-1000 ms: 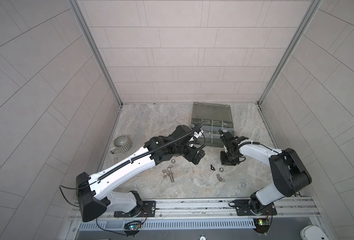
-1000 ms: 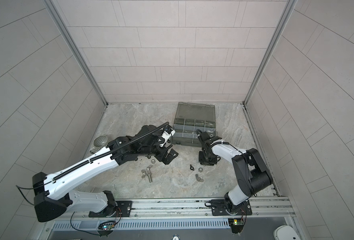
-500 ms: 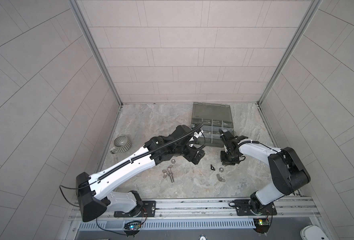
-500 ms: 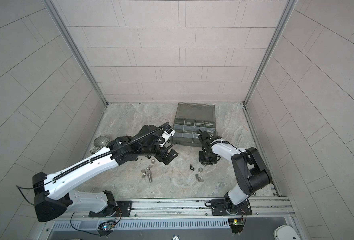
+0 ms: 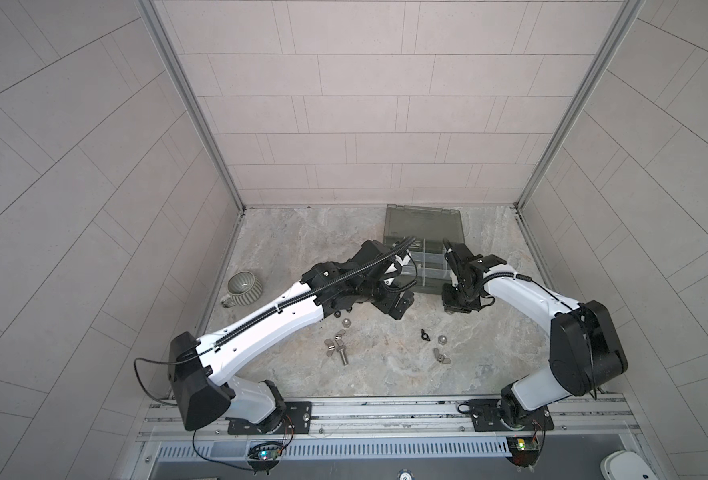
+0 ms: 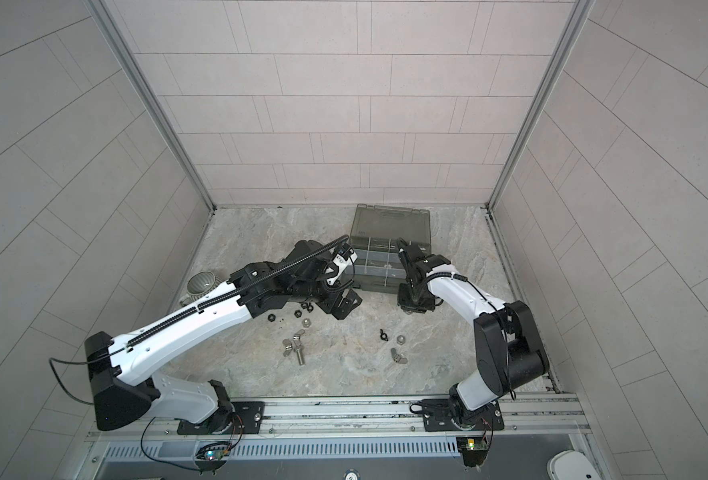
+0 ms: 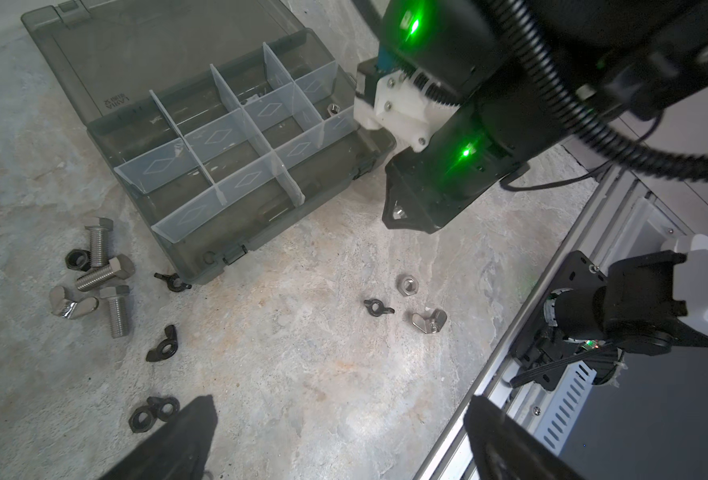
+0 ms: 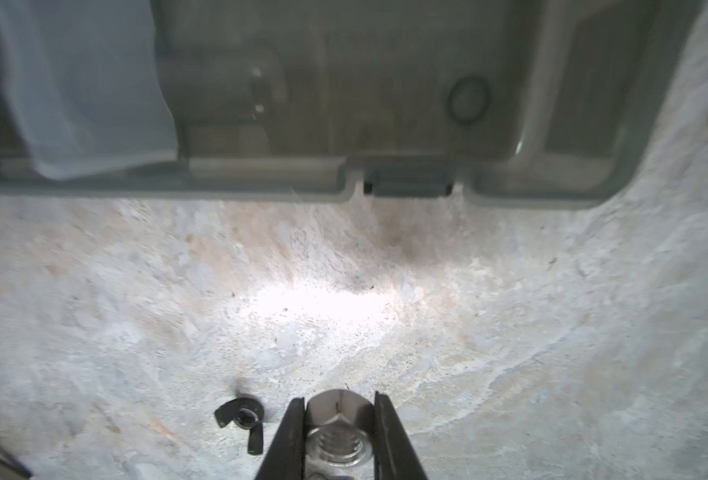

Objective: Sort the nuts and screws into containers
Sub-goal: 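Carry the nut over a box compartment and open the right gripper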

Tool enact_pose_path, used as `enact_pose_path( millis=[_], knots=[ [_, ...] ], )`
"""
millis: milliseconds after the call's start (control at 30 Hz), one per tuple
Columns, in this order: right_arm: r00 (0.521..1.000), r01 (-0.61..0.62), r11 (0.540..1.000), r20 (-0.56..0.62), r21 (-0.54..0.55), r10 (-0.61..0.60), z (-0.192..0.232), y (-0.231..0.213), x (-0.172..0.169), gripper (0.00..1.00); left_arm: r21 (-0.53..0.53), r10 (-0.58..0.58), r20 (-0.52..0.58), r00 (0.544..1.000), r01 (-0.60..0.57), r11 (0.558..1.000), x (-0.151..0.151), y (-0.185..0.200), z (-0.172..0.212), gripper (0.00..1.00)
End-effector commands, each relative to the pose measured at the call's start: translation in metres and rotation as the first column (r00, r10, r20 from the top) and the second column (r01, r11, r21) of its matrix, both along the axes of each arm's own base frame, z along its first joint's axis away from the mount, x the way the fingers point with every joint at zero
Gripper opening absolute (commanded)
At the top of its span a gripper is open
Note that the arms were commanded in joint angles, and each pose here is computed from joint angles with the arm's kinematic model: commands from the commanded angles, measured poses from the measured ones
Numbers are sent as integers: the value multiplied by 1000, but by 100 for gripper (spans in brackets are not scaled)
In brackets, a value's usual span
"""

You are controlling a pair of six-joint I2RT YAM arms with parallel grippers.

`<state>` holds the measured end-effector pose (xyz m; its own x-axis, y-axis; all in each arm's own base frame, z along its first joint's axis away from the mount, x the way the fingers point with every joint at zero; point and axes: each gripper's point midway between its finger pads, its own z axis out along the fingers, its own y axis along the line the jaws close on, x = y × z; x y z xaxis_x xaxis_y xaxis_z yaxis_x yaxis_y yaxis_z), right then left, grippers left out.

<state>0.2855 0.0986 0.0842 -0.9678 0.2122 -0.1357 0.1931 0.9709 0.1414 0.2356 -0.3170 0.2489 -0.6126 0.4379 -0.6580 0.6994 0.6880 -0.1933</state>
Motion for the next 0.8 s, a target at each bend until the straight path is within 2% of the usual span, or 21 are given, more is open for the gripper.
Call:
enact_pose_path(
  millis=[0, 333, 767],
  knots=[
    [1000, 22, 999, 23, -23, -21, 22, -13, 9, 19, 10, -20, 18, 1000, 19, 1000, 9, -4, 9, 100],
    [993, 90, 996, 78, -15, -89, 42, -37, 78, 19, 15, -45, 17, 999, 45, 999, 43, -16, 20, 100],
    [985, 168, 986, 38, -4, -168, 14, -63, 133, 19, -2, -37, -22, 999, 37, 999, 74, -18, 15, 100]
  ],
)
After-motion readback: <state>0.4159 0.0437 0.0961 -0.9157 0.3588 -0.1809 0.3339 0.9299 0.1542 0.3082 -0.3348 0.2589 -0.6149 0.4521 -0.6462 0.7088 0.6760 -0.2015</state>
